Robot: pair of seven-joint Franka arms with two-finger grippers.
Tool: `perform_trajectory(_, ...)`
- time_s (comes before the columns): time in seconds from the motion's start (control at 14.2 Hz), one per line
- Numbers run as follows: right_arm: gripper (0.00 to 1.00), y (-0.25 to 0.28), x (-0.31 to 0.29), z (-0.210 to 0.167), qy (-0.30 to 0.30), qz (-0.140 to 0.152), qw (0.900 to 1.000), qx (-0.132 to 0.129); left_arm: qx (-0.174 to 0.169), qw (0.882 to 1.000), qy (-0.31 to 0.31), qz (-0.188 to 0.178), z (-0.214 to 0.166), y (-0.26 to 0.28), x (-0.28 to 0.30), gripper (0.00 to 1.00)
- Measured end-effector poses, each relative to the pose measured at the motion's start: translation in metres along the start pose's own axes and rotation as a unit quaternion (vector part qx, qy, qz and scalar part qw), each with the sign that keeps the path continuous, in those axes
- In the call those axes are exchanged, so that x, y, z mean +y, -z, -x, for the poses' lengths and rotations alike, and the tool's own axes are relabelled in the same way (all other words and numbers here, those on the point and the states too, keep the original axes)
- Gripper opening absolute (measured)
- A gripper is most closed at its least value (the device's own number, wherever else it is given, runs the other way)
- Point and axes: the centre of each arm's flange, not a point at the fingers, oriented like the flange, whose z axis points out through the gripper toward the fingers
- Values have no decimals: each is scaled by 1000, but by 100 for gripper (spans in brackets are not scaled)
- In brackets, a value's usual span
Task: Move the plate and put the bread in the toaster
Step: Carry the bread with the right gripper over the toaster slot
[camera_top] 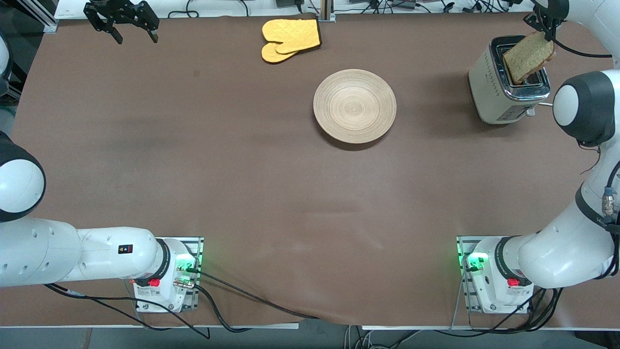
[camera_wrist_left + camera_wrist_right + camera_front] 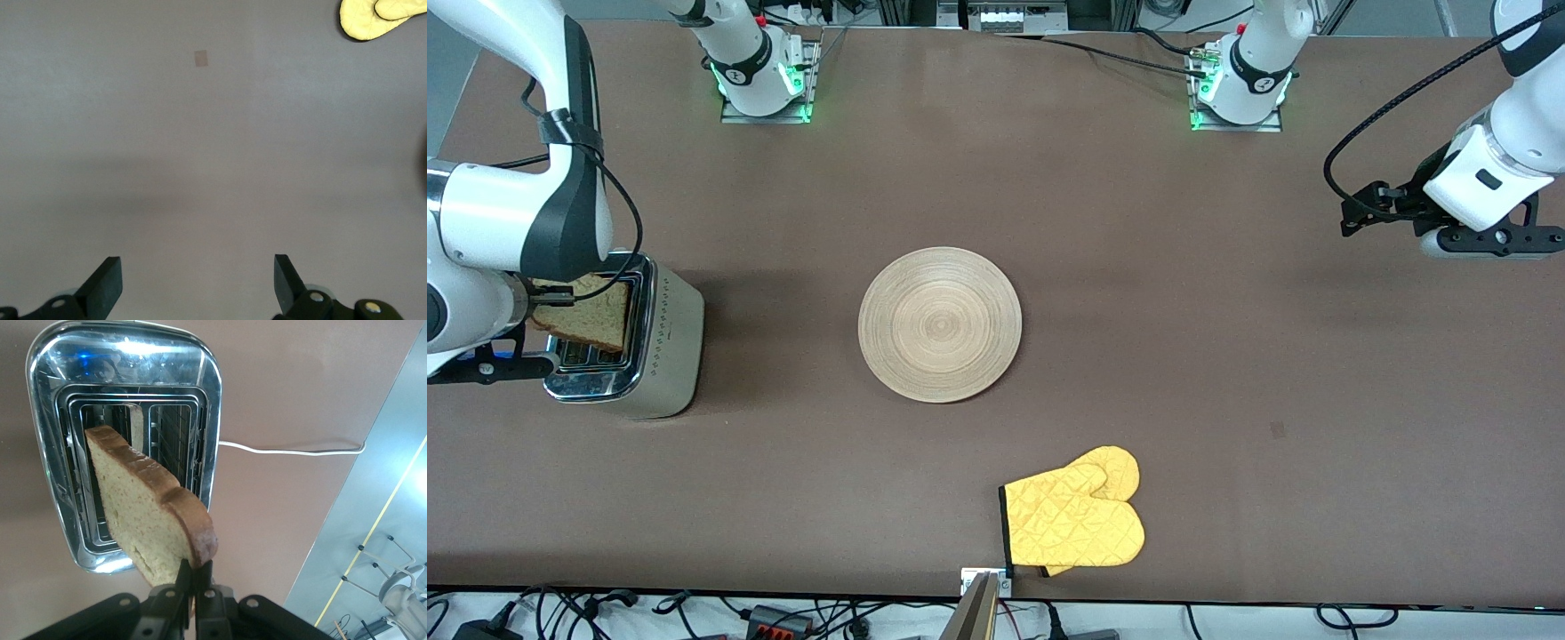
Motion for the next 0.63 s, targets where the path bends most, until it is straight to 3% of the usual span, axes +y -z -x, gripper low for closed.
perform_trajectory(0.63,5,-12,-13,-11,-5,-6,1000,-7,0,1000,1,0,0,0,-1,100)
